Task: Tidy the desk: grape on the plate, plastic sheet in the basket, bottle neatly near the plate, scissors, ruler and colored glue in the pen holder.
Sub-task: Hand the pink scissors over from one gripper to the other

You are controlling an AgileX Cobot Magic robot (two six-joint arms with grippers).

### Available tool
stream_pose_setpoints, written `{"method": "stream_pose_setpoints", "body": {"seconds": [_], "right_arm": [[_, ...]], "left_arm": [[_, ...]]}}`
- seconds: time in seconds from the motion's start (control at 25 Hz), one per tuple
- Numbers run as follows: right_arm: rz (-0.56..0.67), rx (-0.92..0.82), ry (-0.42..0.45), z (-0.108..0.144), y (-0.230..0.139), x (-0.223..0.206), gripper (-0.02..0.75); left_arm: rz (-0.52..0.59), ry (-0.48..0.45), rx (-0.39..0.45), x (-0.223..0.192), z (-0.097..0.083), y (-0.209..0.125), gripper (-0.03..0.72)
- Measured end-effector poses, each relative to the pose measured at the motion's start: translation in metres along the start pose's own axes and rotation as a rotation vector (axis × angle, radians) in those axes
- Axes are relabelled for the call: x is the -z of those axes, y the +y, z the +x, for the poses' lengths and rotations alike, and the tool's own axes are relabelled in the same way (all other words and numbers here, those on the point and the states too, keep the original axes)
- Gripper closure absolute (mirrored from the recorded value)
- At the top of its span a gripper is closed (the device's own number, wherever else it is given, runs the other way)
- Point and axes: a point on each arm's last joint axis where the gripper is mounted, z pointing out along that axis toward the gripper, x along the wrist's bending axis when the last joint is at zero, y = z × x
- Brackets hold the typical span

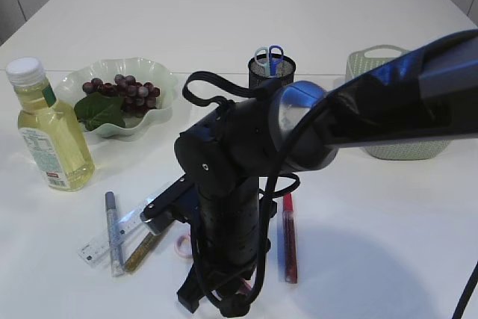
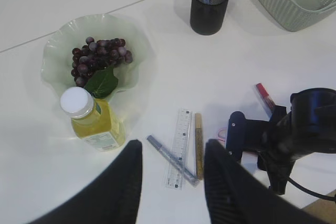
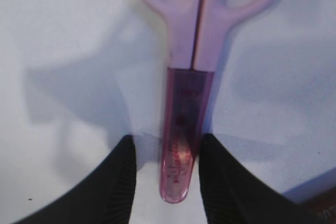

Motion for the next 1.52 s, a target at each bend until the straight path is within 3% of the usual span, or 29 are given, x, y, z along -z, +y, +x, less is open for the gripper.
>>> {"method": "stream_pose_setpoints", "body": {"seconds": [0.44,0.72,0.88,1.52], "right_arm": [[0.008,0.0,0.001,-0.0001,0.0017,-0.0025,0.411],[0.008,-0.002,0.003,0.0001,0.0017,-0.0025,0.547],[0.008,0.003,0.004,0.0023,0.0018,-0.0025,0.573],[0.028,-0.01,0.018,0.0032,-0.0002,-0.0017,0.58]], "left_arm": [[0.0,0.0,0.0,0.0,0.0,0.0,0.398],[0.0,0.0,0.0,0.0,0.0,0.0,0.398],[0.0,0.0,0.0,0.0,0.0,0.0,0.398],[0.0,0.0,0.0,0.0,0.0,0.0,0.398]]}}
